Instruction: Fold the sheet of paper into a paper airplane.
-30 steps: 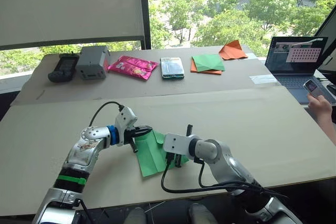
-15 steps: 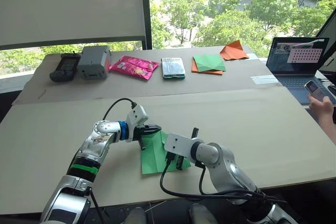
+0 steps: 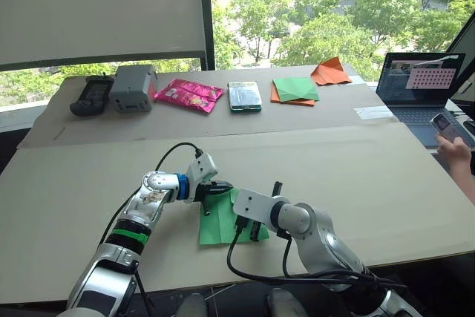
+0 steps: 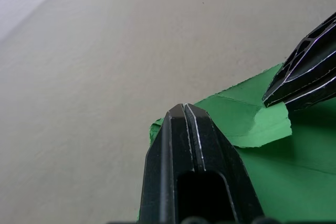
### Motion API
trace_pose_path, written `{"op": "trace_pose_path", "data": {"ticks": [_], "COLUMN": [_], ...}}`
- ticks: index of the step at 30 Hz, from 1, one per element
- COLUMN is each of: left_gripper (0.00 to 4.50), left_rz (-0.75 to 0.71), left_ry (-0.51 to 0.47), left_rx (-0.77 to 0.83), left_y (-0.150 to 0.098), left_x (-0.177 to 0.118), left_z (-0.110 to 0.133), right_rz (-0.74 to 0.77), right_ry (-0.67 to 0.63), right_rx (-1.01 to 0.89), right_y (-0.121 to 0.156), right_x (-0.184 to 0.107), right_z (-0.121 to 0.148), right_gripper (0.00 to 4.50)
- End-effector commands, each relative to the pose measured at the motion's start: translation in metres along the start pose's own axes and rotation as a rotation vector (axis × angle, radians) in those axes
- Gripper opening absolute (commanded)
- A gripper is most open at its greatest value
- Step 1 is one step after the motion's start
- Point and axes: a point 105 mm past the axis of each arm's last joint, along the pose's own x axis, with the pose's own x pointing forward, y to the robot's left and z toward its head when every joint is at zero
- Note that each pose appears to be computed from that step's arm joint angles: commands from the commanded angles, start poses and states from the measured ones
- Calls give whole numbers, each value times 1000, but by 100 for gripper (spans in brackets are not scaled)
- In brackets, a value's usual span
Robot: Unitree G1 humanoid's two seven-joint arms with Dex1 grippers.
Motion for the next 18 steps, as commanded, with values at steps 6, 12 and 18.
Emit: {"op": "trace_pose_path", "data": {"ticks": [6,12,18], "left_gripper": [0,0,0], "left_rz": [5,-28,-71], "left_ry": [70,115,175], "left_rx": [65,56,49], "left_y": [2,-5,-12], "left_x": [7,12,12], "left_z": [-7,-15,-26], "right_rz": [14,14,-6], "right_ry": [32,22,18], "right_rx": [-12,-30,-29], "right_y": [4,3,-2], "right_x": [-1,-1,-3], "right_z": [-8,-5,-3], "right_gripper": [2,60,260]}}
